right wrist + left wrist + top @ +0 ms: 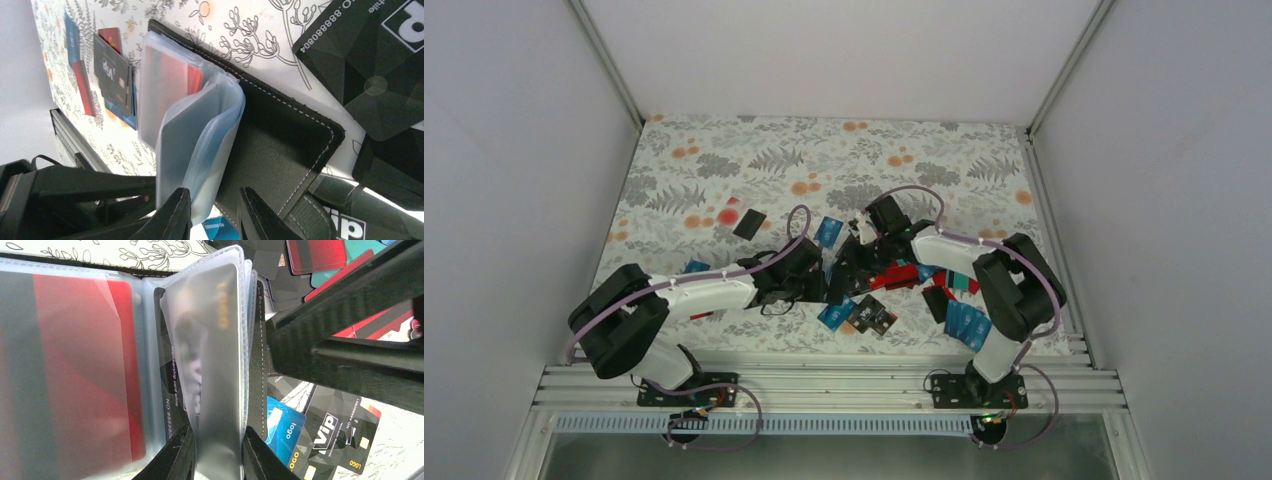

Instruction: Put the credit cards into the card holder

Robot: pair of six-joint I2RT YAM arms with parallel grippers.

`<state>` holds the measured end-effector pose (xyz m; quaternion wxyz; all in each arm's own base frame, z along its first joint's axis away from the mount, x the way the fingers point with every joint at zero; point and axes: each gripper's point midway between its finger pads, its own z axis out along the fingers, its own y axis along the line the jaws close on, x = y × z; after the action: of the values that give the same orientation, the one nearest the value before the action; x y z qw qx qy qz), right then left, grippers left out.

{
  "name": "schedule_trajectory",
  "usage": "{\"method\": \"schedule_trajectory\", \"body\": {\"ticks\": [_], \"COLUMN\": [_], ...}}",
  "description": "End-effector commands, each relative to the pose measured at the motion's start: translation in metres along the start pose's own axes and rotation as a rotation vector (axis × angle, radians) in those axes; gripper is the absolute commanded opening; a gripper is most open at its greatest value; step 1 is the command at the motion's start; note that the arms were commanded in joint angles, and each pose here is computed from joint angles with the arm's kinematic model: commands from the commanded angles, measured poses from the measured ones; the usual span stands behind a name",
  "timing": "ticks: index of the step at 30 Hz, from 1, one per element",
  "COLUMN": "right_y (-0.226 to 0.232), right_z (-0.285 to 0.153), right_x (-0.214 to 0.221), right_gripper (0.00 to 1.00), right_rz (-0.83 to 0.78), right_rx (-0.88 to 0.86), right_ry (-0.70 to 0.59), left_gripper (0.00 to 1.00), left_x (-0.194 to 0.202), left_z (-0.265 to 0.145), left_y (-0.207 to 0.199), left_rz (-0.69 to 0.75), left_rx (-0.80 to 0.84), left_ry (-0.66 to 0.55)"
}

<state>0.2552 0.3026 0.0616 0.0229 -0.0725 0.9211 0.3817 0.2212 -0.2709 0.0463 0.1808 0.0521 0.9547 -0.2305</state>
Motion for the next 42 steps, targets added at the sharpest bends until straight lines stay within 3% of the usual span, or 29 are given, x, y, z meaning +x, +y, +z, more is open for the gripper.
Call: {"method": "schedule_trajectory", "body": {"ticks": [1, 18, 27, 42], "right_y": [0.007, -0.005, -0.037, -0.039], "right_z": [0.009, 0.029, 0.039, 0.032], "right_x": [-0.007, -0.009, 0.002, 0.004], "right_gripper": [0.26, 0.24, 0.05, 0.04], "right_rz": [-0.010, 0.012, 0.045, 0.023], "right_rx": [-0.009, 0.043, 0.161, 0.194], "right_ry": [0.001, 0.036, 0.063, 0.061], "left_gripper": [0.22, 0.21, 0.21, 0.22], "left_x": [0.000, 0.001, -0.004, 0.000], "left_z": [-0.002, 0.000, -0.010, -0.034], "left_y": [0.003, 0.006, 0.012, 0.124], "left_rz": [0.009, 0.015, -0.013, -0.210], "left_rx": [0.008, 0.007, -0.003, -0.259], "left_ry": [-0.007, 0.000, -0.015, -0.032]}}
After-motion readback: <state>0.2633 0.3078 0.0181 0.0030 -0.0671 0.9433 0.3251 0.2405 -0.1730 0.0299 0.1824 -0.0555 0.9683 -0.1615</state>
